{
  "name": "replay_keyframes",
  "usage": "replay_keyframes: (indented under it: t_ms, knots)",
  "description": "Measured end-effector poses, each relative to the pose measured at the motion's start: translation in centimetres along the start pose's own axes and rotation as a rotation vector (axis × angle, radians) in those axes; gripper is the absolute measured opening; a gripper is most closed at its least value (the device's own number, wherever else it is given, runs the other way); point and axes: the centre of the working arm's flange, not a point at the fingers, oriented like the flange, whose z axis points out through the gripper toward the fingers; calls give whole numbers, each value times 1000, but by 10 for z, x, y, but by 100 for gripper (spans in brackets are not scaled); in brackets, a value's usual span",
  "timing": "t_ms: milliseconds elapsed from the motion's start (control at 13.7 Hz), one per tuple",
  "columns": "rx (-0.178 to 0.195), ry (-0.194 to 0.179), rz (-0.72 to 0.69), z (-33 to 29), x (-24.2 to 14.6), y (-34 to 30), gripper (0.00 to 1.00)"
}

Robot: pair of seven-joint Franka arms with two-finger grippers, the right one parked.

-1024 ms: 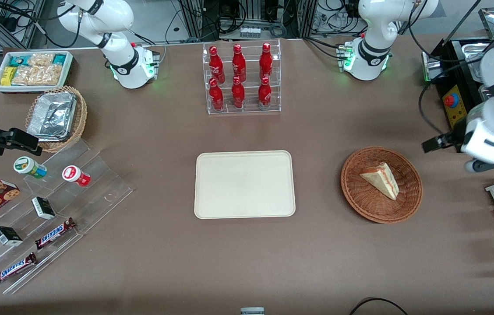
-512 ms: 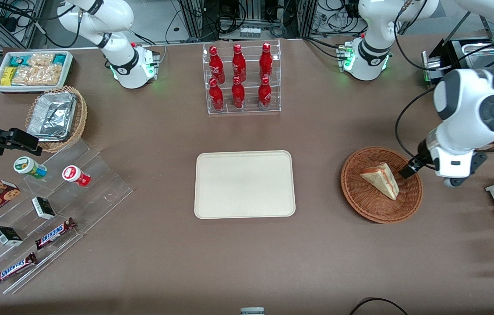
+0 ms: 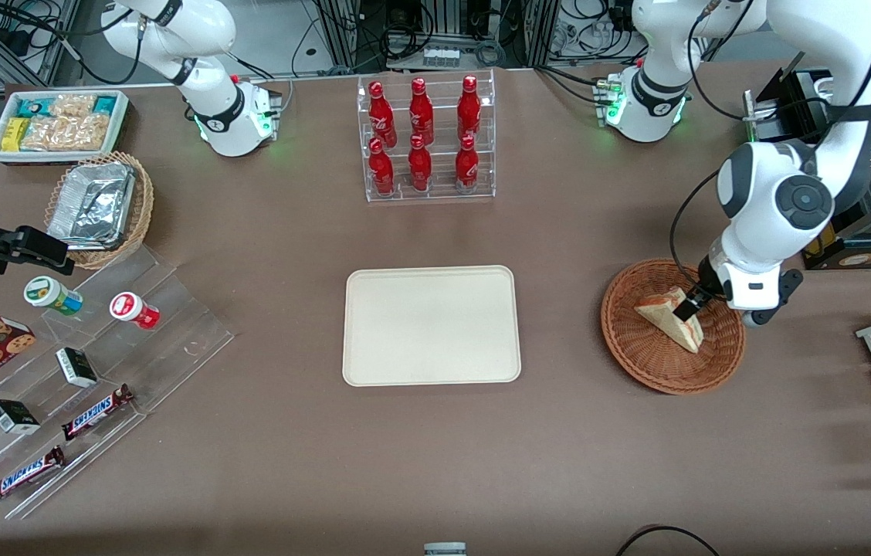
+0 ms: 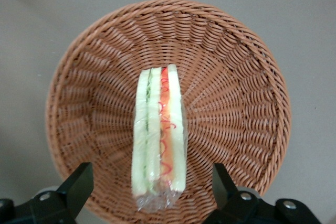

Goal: Place sandwich from basket to tray
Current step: 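Lower the open left gripper around the sandwich and close it, then lift the sandwich out of the basket and carry it toward the tray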

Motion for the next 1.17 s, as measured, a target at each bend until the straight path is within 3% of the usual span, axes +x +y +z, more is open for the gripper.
replay_keyframes:
  t_ms: [659,951,1171]
  knots:
    - [-17,0,-27,63,-17,-15,96]
    - [-33,10,-70,58,-14,-10,49]
    - [-53,21,-54,43,-18,1,30]
